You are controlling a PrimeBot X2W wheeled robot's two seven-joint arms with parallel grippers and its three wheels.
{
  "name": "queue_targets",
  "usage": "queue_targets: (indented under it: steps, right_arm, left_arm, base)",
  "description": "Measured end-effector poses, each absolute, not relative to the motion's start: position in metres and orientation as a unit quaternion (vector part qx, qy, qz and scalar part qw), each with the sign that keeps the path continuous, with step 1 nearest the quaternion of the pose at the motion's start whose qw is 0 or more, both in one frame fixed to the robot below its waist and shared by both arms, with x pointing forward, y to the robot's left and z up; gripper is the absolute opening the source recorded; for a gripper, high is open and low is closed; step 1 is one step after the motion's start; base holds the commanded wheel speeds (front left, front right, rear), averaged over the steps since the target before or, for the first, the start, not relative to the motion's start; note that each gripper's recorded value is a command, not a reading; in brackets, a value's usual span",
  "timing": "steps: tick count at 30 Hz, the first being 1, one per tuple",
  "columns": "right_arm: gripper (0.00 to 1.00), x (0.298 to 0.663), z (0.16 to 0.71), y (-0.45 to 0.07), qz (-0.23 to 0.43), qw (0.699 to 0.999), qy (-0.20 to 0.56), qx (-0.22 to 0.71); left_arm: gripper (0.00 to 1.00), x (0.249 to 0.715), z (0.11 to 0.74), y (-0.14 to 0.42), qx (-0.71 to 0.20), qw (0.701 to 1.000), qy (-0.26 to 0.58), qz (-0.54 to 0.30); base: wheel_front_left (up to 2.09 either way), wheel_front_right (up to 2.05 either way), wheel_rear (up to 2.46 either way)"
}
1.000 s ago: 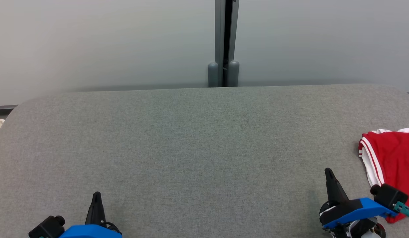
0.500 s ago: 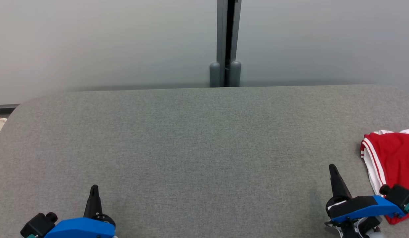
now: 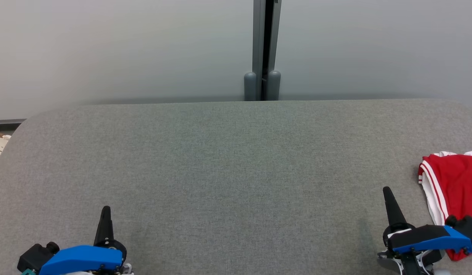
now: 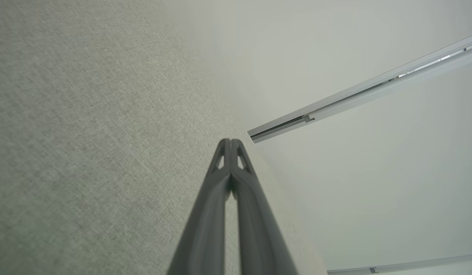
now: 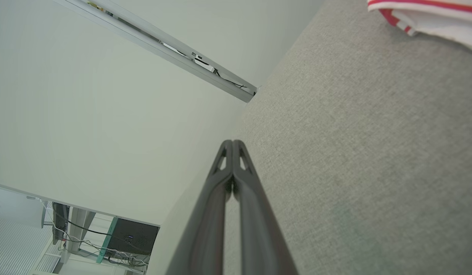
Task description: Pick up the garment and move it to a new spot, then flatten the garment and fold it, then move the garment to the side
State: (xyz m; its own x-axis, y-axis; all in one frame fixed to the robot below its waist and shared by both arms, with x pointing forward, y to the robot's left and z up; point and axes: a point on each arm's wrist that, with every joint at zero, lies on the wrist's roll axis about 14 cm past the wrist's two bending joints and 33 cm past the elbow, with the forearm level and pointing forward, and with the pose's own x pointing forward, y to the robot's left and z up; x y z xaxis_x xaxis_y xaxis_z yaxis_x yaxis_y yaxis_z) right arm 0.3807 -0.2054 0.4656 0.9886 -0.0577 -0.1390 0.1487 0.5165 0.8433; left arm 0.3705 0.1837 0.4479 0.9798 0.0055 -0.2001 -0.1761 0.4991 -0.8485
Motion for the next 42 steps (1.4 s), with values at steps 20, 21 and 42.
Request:
queue_targets:
  steps: [20, 21, 42]
  right_arm:
    - [0.00, 0.386, 0.481, -0.204, -0.044, 0.818, 0.028, 0.573]
    - [0.00, 0.386, 0.481, -0.204, -0.044, 0.818, 0.028, 0.573]
    - [0.00, 0.388, 0.493, -0.202, -0.025, 0.762, 0.014, 0.647]
  left_arm:
    - [0.00, 0.378, 0.465, 0.189, -0.580, 0.811, 0.061, 0.044]
    - [0.00, 0.378, 0.465, 0.189, -0.580, 0.811, 0.061, 0.044]
    - [0.00, 0.384, 0.484, 0.193, -0.650, 0.758, 0.033, 0.026]
  base:
    - [0.00, 0.00, 0.00]
    - [0.00, 0.00, 0.00]
    - [0.00, 0.00, 0.00]
